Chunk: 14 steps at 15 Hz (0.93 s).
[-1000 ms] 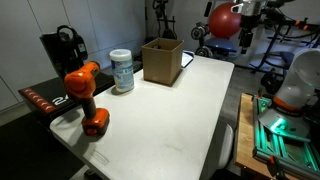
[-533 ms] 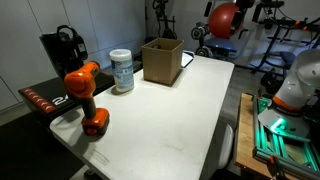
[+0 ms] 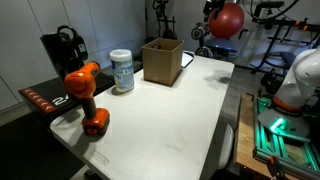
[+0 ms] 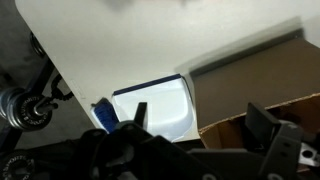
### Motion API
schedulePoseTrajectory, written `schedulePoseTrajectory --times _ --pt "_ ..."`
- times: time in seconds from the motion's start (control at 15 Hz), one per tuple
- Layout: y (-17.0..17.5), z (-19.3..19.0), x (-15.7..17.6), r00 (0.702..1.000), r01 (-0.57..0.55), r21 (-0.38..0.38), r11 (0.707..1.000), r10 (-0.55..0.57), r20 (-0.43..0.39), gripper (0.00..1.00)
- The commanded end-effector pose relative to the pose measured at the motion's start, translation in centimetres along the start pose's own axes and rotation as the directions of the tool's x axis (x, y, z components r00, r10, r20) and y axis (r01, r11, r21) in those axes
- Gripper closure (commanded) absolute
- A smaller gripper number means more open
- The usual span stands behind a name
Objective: Pour the contents of the box onto the table
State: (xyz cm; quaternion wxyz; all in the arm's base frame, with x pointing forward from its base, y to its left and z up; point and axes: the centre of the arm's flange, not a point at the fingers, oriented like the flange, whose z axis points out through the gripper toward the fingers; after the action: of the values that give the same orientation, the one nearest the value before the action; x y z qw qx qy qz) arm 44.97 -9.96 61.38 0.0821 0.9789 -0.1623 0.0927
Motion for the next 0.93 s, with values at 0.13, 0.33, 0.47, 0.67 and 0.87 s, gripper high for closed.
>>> schedulePoseTrajectory --times 0.13,0.33,0.47,0.67,0.87 --pt "0.0 -0.1 0.0 1.000 0.000 0.000 1.000 0.000 -0.002 0.00" --pt "1.1 -0.1 1.0 0.999 -0.020 0.006 1.000 0.019 0.047 0.00" --pt "2.6 1.4 3.5 0.995 0.002 -0.024 1.000 0.001 0.100 0.00" --pt "4.1 3.6 6.8 0.971 0.197 -0.019 0.980 -0.193 0.140 0.00" --pt "4.3 5.5 10.2 0.935 0.331 -0.021 0.944 -0.324 0.145 0.00"
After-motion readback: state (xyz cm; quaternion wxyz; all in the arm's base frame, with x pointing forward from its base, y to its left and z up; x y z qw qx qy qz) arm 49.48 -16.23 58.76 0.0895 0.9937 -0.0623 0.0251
